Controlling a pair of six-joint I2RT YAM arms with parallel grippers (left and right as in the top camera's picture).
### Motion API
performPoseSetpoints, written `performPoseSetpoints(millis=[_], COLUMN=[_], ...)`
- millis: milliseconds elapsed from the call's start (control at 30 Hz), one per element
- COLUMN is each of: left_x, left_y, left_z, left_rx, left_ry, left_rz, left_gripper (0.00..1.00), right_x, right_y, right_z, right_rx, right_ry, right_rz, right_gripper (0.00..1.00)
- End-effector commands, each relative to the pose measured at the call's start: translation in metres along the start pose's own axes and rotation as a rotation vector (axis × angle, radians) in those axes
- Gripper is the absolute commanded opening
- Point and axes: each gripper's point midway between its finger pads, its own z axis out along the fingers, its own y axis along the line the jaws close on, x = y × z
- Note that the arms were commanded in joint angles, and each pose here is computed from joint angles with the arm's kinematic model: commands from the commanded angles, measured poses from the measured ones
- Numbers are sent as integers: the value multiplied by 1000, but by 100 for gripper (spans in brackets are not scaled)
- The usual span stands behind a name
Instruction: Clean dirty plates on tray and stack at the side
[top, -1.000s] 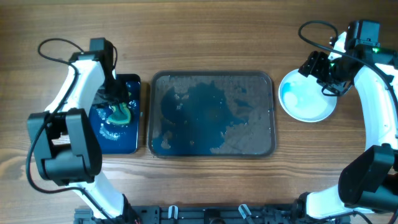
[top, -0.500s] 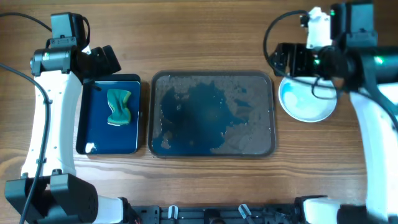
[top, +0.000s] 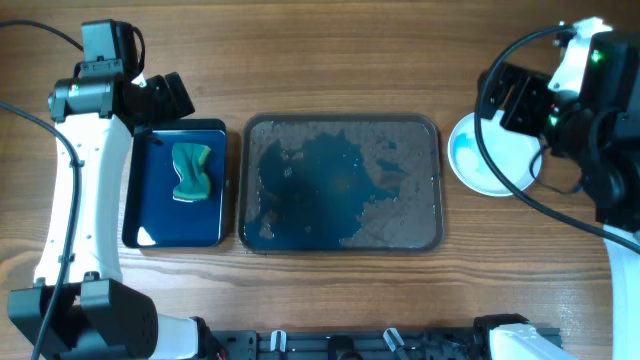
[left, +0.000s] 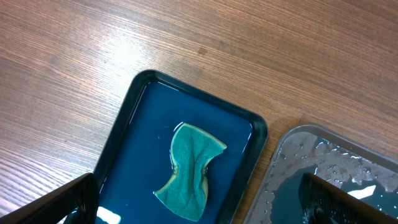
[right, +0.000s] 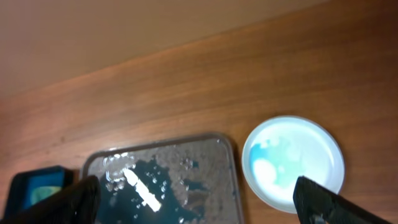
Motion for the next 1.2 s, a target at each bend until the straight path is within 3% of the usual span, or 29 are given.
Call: performPoseSetpoints(millis=[0,100,533,767,833,1167], left_x=[-1,-1,-1,-1,-1,-1], left_y=[1,1,1,1,1,1], left_z=[2,2,2,2,2,2], left_rx=[-2,-2,-2,-2,-2,-2], left_ry=[2,2,2,2,2,2], left_rz=[-21,-21,-21,-21,-21,-21], left_gripper=[100,100,100,100,100,100], right_x=[0,15,153,171,182,184], right_y=[-5,-14,-57,-63,-61,-60], right_z=[5,7,38,52,62,63], right_rx=[-6,-21,-161,-182,-193,-197], right_ry=[-131,-295,-748,-753,-693,-682], right_rz=[-82,-217,-208,-165,-178,-174], right_gripper=[100,100,100,100,100,100])
